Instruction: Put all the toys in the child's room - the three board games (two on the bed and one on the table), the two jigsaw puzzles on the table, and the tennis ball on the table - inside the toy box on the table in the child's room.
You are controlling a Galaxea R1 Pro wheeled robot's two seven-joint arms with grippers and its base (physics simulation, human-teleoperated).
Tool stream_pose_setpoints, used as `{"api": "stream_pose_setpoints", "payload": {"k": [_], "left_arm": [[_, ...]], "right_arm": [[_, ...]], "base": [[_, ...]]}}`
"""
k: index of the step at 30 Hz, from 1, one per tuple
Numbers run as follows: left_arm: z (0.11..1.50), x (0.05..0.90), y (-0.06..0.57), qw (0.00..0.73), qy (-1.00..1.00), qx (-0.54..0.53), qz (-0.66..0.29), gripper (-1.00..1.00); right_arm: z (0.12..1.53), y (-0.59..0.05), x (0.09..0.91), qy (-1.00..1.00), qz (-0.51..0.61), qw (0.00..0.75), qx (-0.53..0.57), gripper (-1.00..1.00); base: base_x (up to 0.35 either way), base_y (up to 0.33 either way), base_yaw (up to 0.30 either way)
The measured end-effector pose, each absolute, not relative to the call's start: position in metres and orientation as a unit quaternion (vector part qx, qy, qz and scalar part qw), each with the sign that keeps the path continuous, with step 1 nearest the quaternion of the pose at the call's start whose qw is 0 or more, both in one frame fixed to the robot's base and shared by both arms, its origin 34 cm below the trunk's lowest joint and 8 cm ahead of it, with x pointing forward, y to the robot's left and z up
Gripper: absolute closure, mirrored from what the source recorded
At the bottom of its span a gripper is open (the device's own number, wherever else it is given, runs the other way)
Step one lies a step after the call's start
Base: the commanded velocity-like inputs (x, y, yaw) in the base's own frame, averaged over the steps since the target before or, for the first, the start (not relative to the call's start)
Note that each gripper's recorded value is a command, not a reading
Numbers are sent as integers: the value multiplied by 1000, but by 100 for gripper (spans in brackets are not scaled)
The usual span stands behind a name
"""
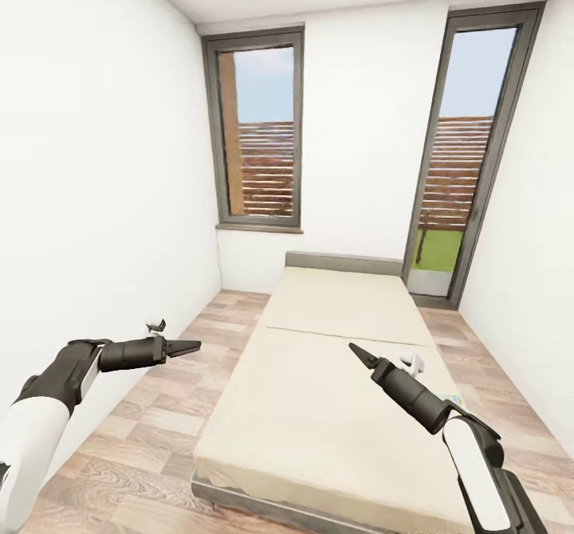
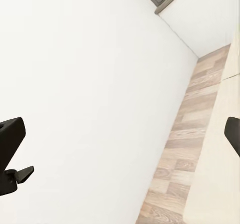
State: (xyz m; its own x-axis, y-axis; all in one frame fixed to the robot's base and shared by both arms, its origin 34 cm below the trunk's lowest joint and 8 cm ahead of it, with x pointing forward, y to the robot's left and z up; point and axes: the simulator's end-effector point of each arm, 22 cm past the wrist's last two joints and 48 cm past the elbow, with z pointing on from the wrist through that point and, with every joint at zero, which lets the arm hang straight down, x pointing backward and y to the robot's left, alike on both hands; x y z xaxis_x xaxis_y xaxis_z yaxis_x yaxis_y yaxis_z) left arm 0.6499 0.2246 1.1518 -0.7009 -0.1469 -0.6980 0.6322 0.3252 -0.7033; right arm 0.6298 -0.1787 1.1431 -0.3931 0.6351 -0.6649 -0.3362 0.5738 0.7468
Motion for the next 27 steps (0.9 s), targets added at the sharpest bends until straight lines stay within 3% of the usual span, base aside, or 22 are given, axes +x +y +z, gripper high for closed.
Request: {"api": "stream_pose_setpoints", "payload": {"k": [27], "left_arm": [[1157,648,224,353,734,169,-556,-100]], "right_arm": [[1141,-180,629,705,448,539,109,-100]], "base": [[0,0,-150]]}}
